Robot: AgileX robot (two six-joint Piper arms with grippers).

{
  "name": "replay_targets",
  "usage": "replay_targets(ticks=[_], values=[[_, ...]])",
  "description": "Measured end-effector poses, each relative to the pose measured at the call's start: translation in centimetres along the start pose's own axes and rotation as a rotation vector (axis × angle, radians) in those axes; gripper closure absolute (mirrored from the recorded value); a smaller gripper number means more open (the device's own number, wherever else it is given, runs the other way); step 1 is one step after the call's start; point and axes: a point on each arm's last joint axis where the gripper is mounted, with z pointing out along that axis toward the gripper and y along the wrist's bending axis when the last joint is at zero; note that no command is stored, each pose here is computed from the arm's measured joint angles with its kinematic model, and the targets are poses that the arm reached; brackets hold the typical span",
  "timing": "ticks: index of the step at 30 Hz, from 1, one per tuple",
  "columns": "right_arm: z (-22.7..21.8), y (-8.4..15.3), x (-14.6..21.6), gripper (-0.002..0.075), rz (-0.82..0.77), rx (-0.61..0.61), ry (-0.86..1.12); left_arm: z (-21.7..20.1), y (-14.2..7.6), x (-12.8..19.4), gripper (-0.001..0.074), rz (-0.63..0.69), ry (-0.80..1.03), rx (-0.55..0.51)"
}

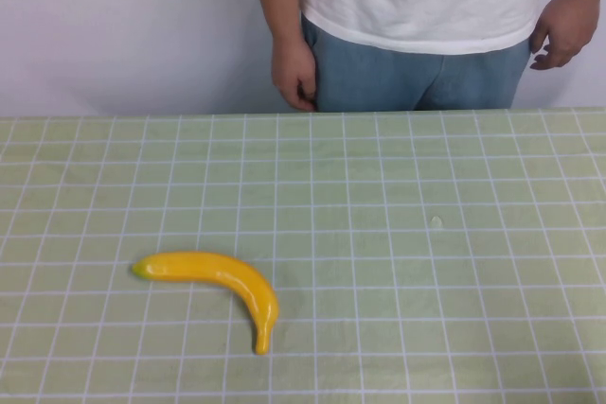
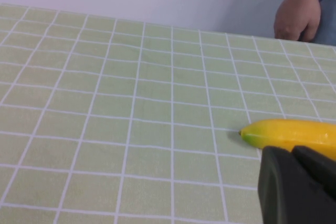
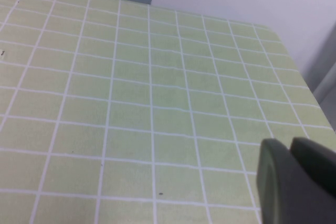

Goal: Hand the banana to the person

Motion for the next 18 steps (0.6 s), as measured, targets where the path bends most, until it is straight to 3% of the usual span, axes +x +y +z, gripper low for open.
replay_targets(ticks=[9, 18], values=[[0.0, 0.0, 0.0, 0.0734, 0.0, 0.0, 0.0, 0.0, 0.0, -0.1, 0.0735, -0.002, -0.017, 0.0], [0.0, 0.0, 0.0, 0.0734, 0.0, 0.0, 0.0, -0.4, 0.1, -2.7, 0.0735, -0.02, -0.306, -0.005]])
